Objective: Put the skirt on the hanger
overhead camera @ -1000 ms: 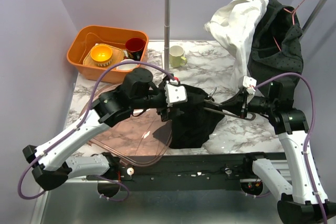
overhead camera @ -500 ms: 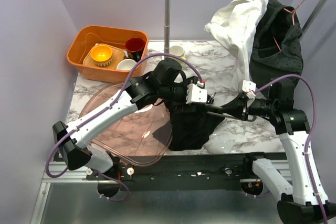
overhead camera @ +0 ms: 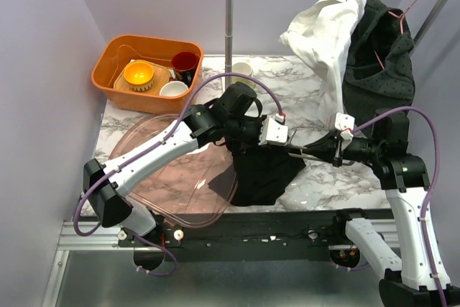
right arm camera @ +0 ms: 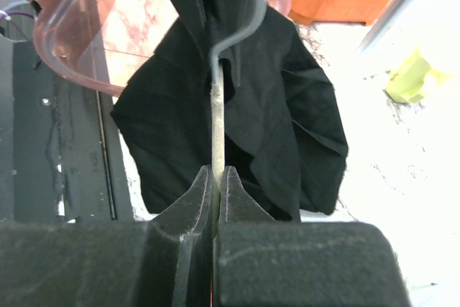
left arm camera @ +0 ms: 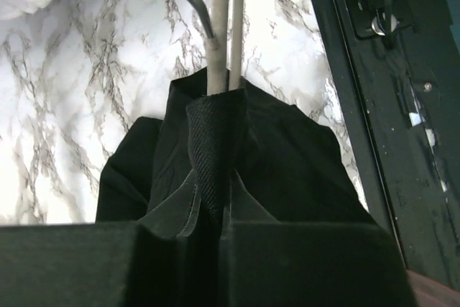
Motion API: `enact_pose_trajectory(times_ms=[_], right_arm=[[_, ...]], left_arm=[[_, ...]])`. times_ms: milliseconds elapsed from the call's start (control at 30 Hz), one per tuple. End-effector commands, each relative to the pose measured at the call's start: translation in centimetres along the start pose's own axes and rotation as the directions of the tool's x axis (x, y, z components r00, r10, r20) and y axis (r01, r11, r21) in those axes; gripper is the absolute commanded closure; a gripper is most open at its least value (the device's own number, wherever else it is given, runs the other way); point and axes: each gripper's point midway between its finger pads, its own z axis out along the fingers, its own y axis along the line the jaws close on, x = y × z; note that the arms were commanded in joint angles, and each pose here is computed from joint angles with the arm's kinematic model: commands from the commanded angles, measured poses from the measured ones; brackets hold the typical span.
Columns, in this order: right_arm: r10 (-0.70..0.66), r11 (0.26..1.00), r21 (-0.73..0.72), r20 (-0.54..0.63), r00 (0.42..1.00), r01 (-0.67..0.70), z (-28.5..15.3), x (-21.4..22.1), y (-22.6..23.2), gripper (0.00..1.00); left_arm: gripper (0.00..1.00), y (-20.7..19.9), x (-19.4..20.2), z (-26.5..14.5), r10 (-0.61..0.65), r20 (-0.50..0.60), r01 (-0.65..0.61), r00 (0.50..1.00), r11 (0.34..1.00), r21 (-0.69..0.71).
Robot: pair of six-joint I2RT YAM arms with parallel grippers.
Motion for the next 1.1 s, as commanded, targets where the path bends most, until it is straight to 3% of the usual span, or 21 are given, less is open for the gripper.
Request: enact_pose_trajectory(times_ms=[0, 100, 167, 200, 233, 267, 333, 400, 567, 767, 867, 933, 1067], right_arm=[[-0.102, 0.994, -0.021, 0.087, 0.991, 0.105, -0.5, -3.5, 0.5, 0.99], [-0.085, 0.996, 0.018, 0.060, 0.995, 0.084, -0.6, -3.2, -0.3, 0.99], [-0.022, 0.995, 0.098, 0.024, 0.999, 0.020, -0.9, -3.0, -1.5, 0.88], [-0.011, 0.990, 0.142, 0.015, 1.000, 0.008, -1.2, -3.3, -2.2, 0.74], [0.014, 0.974, 0.228, -0.019, 1.000, -0.009, -1.9, -3.1, -3.4, 0.45], [0.035, 0.960, 0.278, -0.011, 0.999, -0.031, -2.6, -4.3, -3.8, 0.30], [0.068, 0.923, 0.380, -0.027, 0.997, -0.052, -3.9, -4.8, -4.7, 0.08], [0.070, 0.893, 0.445, 0.003, 0.998, -0.064, -5.3, -6.9, -4.7, 0.00], [0.098, 0.798, 0.595, 0.025, 0.995, -0.093, -8.3, -9.4, -5.5, 0.00], [0.173, 0.691, 0.711, 0.015, 0.985, -0.132, -10.3, -8.4, -6.9, 0.02], [0.244, 0.708, 0.682, 0.010, 0.970, -0.186, -9.2, -6.1, -6.7, 0.06], [0.282, 0.746, 0.628, 0.005, 0.960, -0.222, -7.9, -4.8, -6.1, 0.09], [0.368, 0.826, 0.468, -0.025, 0.930, -0.314, -4.7, -1.9, -4.6, 0.21]], left_arm=[[1.00, -0.2, -1.8, -0.4, -0.034, 0.043, 0.034, 0.999, 0.999, 0.010], [1.00, 0.0, -3.0, -1.4, -0.019, 0.072, 0.020, 0.997, 1.000, -0.020], [1.00, 0.1, -3.3, -2.1, -0.025, 0.083, 0.029, 0.996, 0.998, -0.049], [1.00, 0.2, -4.1, -3.0, -0.010, 0.109, 0.019, 0.994, 0.997, -0.080], [1.00, 0.1, -4.3, -3.3, -0.039, 0.119, 0.050, 0.992, 0.994, -0.093], [1.00, 0.1, -4.1, -3.5, -0.052, 0.118, 0.065, 0.992, 0.992, -0.108], [1.00, 0.2, -4.6, -4.9, -0.068, 0.143, 0.090, 0.987, 0.984, -0.156], [1.00, -0.3, -4.5, -6.0, -0.097, 0.175, 0.130, 0.980, 0.973, -0.191], [1.00, -1.6, -2.6, -7.9, -0.154, 0.188, 0.201, 0.970, 0.943, -0.267], [1.00, -4.2, -0.1, -9.6, -0.234, 0.242, 0.303, 0.942, 0.902, -0.307], [1.00, -5.5, 1.2, -10.1, -0.250, 0.302, 0.345, 0.920, 0.882, -0.322], [1.00, -6.3, 0.5, -11.2, -0.195, 0.372, 0.327, 0.908, 0.885, -0.333], [1.00, -7.6, 1.6, -11.3, -0.087, 0.393, 0.238, 0.915, 0.905, -0.352]])
